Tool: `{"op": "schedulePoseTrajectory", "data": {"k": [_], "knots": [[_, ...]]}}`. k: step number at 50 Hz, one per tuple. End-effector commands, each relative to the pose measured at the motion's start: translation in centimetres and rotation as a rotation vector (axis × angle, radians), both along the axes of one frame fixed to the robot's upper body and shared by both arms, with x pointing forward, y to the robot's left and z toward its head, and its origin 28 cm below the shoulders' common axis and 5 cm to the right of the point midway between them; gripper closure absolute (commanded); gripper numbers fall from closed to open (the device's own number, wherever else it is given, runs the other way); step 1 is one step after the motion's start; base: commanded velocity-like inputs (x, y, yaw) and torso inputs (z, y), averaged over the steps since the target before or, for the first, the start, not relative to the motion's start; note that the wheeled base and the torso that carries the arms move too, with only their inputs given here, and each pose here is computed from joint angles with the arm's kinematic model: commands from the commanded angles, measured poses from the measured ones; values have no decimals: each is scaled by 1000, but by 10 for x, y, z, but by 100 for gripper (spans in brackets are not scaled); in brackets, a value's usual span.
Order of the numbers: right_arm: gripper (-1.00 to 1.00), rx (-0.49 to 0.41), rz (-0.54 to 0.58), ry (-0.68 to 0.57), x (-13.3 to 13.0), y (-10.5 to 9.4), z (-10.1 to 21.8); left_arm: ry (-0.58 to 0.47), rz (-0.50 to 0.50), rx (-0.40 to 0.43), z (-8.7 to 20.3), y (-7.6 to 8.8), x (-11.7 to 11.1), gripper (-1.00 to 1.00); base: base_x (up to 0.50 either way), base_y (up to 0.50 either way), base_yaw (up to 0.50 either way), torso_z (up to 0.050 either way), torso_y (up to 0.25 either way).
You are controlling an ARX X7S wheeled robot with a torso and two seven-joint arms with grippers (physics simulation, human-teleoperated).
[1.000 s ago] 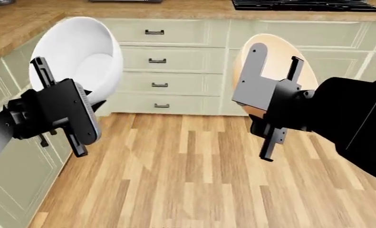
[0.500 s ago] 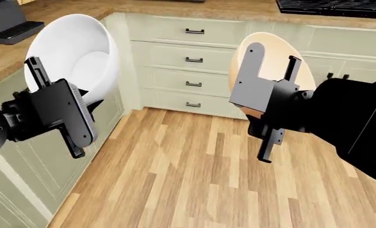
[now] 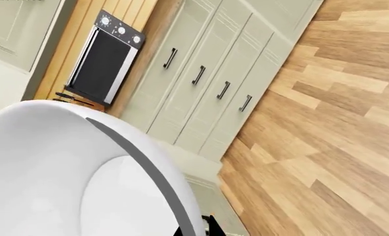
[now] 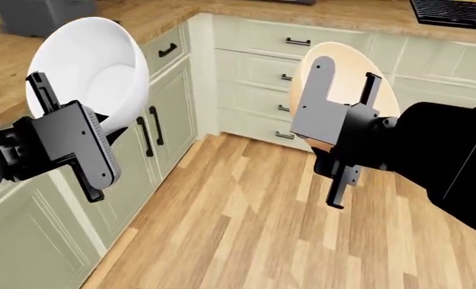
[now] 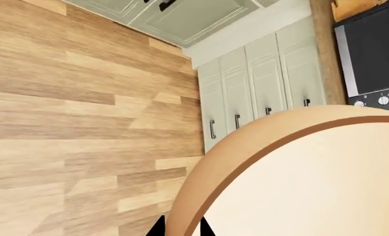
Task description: Pick the bowl and bowl and place them in the sink. Then turn on the water.
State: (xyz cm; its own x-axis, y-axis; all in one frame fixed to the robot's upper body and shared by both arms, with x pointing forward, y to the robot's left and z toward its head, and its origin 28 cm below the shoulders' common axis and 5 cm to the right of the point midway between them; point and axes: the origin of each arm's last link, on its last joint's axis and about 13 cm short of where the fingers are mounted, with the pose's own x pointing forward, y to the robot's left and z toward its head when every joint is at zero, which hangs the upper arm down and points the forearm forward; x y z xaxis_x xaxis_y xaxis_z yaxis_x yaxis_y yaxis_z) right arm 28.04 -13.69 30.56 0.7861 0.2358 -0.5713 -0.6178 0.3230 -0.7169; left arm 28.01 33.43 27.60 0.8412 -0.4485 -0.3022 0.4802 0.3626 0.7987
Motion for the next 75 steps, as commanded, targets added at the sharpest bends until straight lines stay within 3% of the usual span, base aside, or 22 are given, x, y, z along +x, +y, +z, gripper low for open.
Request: {"op": "schedulePoseTrajectory", "data": {"k": [1, 75], "knots": [[100, -5, -10, -56, 1, -1, 4, -46, 10, -1, 5, 1, -2, 100, 0, 0, 500, 0, 0], [100, -22, -4, -45, 1, 4, 2, -43, 16, -10, 0, 6, -5, 100, 0, 0, 500, 0, 1]]}}
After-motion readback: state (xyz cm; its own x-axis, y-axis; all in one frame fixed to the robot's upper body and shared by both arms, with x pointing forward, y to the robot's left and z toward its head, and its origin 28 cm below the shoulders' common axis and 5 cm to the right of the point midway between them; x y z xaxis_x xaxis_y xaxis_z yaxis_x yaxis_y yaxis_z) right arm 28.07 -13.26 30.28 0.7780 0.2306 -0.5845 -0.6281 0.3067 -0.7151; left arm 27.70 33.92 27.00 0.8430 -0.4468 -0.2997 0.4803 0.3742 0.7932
